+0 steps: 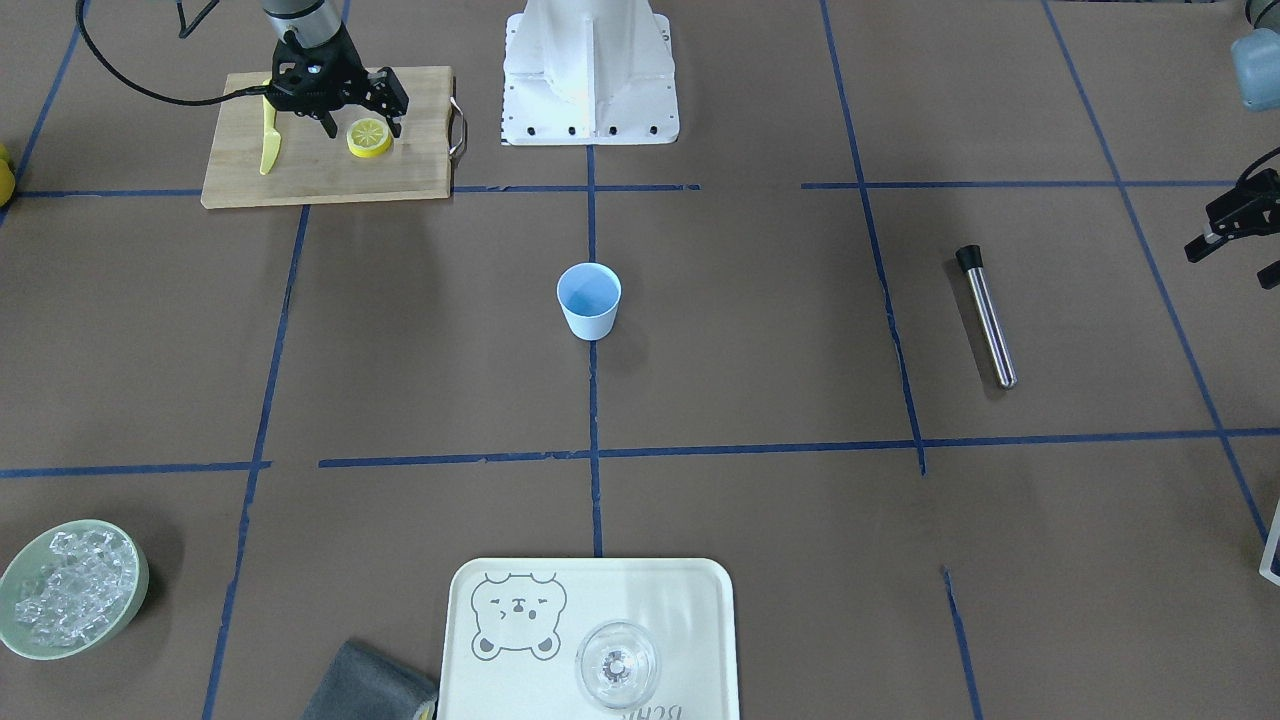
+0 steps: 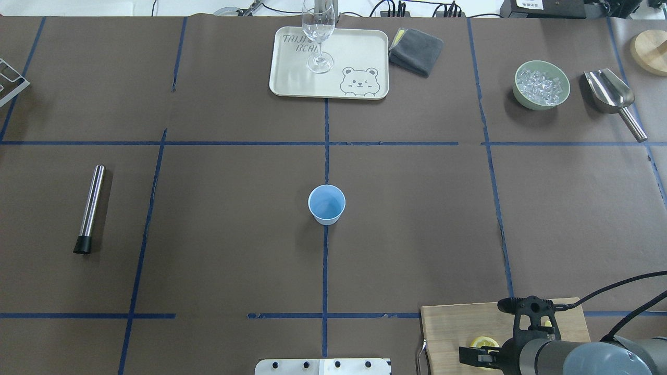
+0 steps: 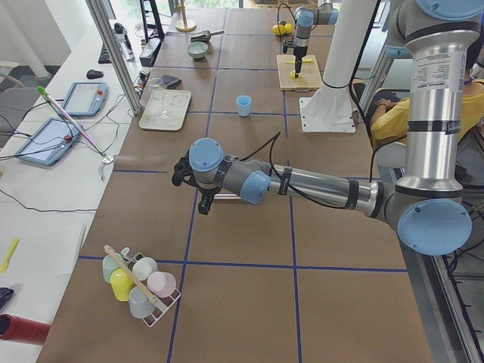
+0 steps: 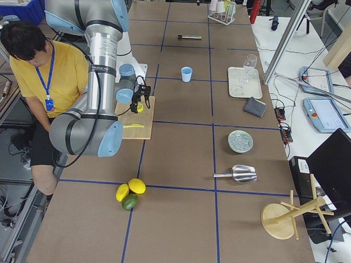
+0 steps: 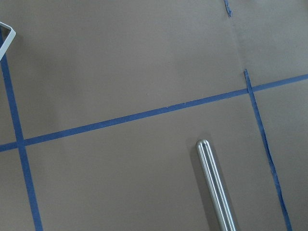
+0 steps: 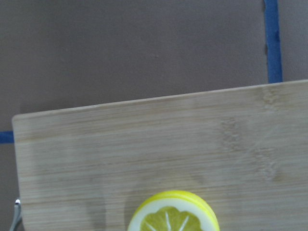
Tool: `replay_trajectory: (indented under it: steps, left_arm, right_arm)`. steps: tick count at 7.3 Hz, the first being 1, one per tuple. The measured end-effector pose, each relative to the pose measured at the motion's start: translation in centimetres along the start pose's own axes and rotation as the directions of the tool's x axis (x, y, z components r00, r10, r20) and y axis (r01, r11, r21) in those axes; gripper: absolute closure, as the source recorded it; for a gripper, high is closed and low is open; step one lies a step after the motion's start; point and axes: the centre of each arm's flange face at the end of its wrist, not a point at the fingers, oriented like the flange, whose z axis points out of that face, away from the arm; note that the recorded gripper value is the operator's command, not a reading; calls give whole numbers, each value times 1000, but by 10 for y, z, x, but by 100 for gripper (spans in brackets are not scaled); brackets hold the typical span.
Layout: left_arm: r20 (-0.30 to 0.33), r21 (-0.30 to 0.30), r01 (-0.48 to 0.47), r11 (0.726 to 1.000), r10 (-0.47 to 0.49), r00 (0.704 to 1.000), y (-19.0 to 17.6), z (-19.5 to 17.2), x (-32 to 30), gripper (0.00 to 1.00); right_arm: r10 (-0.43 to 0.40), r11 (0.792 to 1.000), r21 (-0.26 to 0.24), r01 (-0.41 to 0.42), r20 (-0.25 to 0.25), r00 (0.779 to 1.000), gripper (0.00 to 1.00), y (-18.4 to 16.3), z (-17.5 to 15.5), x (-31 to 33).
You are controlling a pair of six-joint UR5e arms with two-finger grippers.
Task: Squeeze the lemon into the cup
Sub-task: 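Grasp the lemon slice with the right gripper and lift it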
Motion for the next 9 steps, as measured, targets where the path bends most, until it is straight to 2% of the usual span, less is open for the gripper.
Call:
replay_trajectory:
  steps: [3, 5, 6, 9]
  left_arm:
    - [0, 0, 0, 1000, 0, 1000, 0, 0, 0, 0]
    - [1, -1, -1, 1000, 1, 1000, 1, 0, -1, 0]
    - [2, -1, -1, 1000, 1, 1000, 1, 0, -1, 0]
    - [3, 0, -3, 1000, 3, 1000, 1, 0, -1, 0]
  right_arm:
    - [3, 1000, 10, -3, -1, 1000, 32, -2, 0, 1]
    - [3, 1000, 18, -3, -4, 1000, 34, -3, 1, 2]
    - [4, 1000, 19, -4, -5, 1000, 42, -4, 1, 2]
    - [10, 1000, 26, -10, 1, 1000, 44, -8, -2, 1]
